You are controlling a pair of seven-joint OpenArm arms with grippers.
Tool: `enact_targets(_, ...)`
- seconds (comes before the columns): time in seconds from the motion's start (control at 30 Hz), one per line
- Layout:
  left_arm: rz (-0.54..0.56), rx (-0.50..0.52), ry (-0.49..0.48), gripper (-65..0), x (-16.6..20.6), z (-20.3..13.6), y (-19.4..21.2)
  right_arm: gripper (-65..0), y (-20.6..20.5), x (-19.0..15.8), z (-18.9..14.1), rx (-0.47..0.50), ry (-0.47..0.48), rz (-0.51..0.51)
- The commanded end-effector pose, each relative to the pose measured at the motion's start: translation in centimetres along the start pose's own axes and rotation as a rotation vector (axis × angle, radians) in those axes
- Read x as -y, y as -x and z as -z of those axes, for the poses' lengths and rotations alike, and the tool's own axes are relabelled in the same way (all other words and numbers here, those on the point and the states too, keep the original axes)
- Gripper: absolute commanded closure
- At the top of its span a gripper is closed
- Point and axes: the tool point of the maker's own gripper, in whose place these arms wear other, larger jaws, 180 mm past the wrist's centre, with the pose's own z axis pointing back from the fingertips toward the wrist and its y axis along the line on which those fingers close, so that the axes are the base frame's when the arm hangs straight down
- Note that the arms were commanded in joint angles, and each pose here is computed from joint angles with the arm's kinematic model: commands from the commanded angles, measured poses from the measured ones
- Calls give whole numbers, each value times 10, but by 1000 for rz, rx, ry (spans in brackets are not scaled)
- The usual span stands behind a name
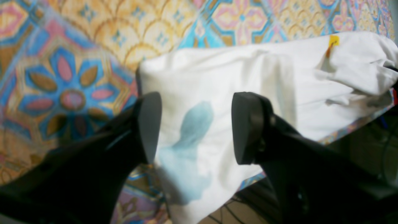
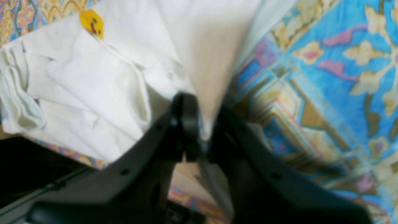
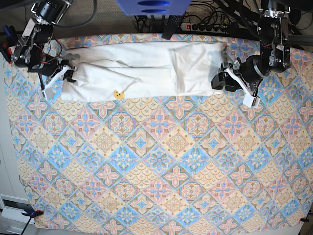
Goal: Fold the T-shirt properly
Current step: 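Regrasp the strip's end with the right gripper and hold it, then fold the strip's end with the right gripper toward the left gripper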
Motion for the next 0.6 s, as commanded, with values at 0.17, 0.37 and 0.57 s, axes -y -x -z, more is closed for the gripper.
enact_targets(0.17,-87,108,-11,-344,-19,-29,-19,-3,-51,28,-21,57,116,-103)
enact_targets(0.37,-89,76,-47,-342,-31,-40,-6,-3,-78,48,-39,89,203,-125)
enact_targets(0.57,-100,59,-51,-342,-32,-41,3,-3,-98,44,-61,120,259,-210)
